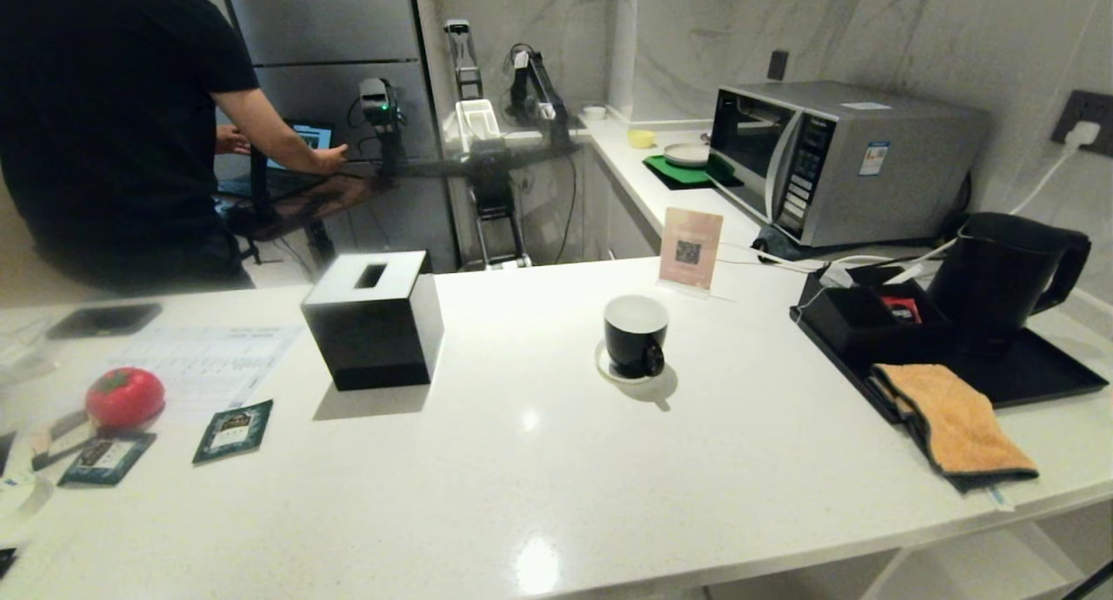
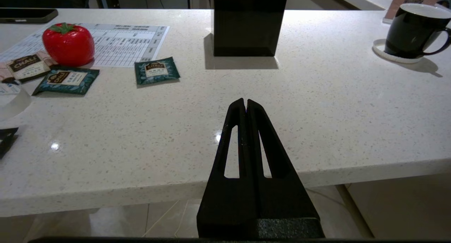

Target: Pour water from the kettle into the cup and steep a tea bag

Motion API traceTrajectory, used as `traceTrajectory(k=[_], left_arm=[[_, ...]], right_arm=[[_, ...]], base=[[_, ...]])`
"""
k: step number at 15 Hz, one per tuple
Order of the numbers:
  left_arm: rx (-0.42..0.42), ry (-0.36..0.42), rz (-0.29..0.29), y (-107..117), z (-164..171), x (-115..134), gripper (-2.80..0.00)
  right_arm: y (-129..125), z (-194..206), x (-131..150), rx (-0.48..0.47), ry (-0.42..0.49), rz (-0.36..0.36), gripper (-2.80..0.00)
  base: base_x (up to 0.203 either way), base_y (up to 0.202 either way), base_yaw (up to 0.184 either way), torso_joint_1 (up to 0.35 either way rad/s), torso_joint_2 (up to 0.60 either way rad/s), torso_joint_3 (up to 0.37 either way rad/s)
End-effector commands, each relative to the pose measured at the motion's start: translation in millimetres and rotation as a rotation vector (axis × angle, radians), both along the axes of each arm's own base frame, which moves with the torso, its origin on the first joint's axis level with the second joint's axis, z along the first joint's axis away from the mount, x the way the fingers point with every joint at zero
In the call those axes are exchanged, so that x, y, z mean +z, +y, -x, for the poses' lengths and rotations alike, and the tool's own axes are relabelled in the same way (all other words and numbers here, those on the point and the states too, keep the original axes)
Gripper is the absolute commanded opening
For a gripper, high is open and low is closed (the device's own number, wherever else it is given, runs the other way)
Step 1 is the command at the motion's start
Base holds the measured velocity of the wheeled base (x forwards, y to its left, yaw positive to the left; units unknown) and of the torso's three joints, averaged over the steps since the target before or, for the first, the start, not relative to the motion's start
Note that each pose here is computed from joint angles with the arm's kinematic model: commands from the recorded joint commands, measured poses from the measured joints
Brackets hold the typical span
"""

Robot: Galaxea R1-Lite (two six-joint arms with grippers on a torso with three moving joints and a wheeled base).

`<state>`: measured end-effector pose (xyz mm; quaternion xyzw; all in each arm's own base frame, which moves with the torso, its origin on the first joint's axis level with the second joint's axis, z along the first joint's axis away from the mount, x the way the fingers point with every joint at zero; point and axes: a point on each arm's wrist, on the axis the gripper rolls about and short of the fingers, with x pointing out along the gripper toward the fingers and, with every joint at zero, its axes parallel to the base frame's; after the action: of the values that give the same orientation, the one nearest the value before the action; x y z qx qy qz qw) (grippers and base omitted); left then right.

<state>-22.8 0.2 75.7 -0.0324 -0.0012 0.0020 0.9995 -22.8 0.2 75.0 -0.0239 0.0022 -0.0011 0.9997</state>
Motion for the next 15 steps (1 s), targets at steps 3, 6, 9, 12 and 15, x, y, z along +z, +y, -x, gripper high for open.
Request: traceTrajectory(k=[3,6,9,12,15], left_arm=[[0.001,0.000,0.001,0.0,-0.1,0.1,-2.80],[0.001,-0.001,0.003,0.0,0.0,0.1,-2.80],[0.001,0.001,0.003,0.0,-0.1,0.1,-2.80],[0.001,0.000,0.003,0.0,0.0,0.1,-2.80],[0.001,0.001,0.003,0.0,-0.1,0.1,-2.80]], right_arm=[[0.0,0.0,0.0,0.001,0.000,0.001,-2.80],[0.0,-0.1,0.0,0.001,0.001,0.001,-2.80],[0.0,-0.1,0.0,0.001,0.002,0.001,-2.80],[0.0,-0.1,0.0,0.001,0.001,0.001,-2.80],[0.0,-0.1,0.0,0.001,0.002,0.000,-2.80]], base=[[0.002,-0.018,-0.002,-0.001,0.00,-0.001],[0.001,-0.166,-0.002,0.003,0.00,0.001],[0.000,-0.193,0.001,0.001,0.00,0.003],[0.000,-0.192,0.003,0.000,0.00,0.000],[0.000,-0.192,0.002,0.003,0.00,0.004]])
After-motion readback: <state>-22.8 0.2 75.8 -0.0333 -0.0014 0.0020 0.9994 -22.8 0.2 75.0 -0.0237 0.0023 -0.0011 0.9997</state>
